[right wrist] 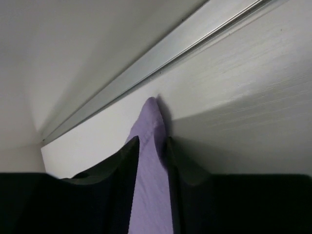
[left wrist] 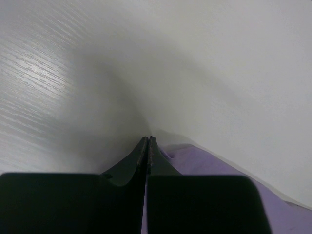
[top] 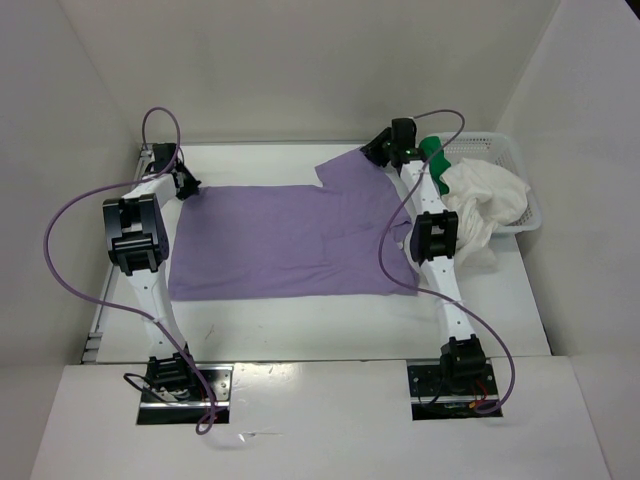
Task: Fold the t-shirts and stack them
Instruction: Grap the side of the flattened tshirt furthest away from the robot with both arms
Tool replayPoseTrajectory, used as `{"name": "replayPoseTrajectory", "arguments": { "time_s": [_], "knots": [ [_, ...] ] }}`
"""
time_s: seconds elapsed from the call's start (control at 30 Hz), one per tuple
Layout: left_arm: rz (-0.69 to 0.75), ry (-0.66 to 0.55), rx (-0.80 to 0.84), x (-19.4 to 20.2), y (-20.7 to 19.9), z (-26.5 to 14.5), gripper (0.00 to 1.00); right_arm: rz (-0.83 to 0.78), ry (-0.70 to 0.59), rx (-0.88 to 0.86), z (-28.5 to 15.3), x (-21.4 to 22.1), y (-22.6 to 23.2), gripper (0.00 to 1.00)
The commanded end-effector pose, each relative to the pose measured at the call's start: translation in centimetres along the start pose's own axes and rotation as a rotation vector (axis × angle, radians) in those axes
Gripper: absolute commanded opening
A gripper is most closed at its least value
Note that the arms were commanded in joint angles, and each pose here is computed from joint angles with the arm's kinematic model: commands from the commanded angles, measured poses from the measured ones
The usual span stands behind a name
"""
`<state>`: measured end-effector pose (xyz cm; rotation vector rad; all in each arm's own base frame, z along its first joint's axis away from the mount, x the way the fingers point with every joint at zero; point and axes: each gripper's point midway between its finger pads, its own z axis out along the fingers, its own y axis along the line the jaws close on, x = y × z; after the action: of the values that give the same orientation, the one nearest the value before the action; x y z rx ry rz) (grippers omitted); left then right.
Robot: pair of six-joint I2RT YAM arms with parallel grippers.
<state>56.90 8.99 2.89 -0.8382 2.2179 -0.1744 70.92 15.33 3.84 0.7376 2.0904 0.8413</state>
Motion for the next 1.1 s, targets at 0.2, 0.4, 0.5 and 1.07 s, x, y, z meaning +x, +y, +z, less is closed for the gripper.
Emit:
{"name": "replayPoseTrajectory", "arguments": {
  "time_s": [0.2,0.4,0.5,1.07],
  "knots": [
    [-0.003,-0.027,0.052,-1.5,-1.8,-1.8,0.00,0.126,0.078,-0.011,0.8,1.7,-1.8,0.09],
    [0.030,-0.034,0.028,-1.6,-1.3,-2.1,0.00,0.074,0.054,-0.109,-1.8,-0.5,3.0,0.00],
    [0.039,-0.064,0.034,-2.7,-1.7,-3.4,0.00,-0.021,0.056,-0.120,-3.9,-1.0,5.5,0.00],
    [0.014,-0.102,0.069,-4.7,-1.1,-6.5,0.00,-0.368,0.130,0.199,-13.4,1.3,6.8,0.00]
  ]
}}
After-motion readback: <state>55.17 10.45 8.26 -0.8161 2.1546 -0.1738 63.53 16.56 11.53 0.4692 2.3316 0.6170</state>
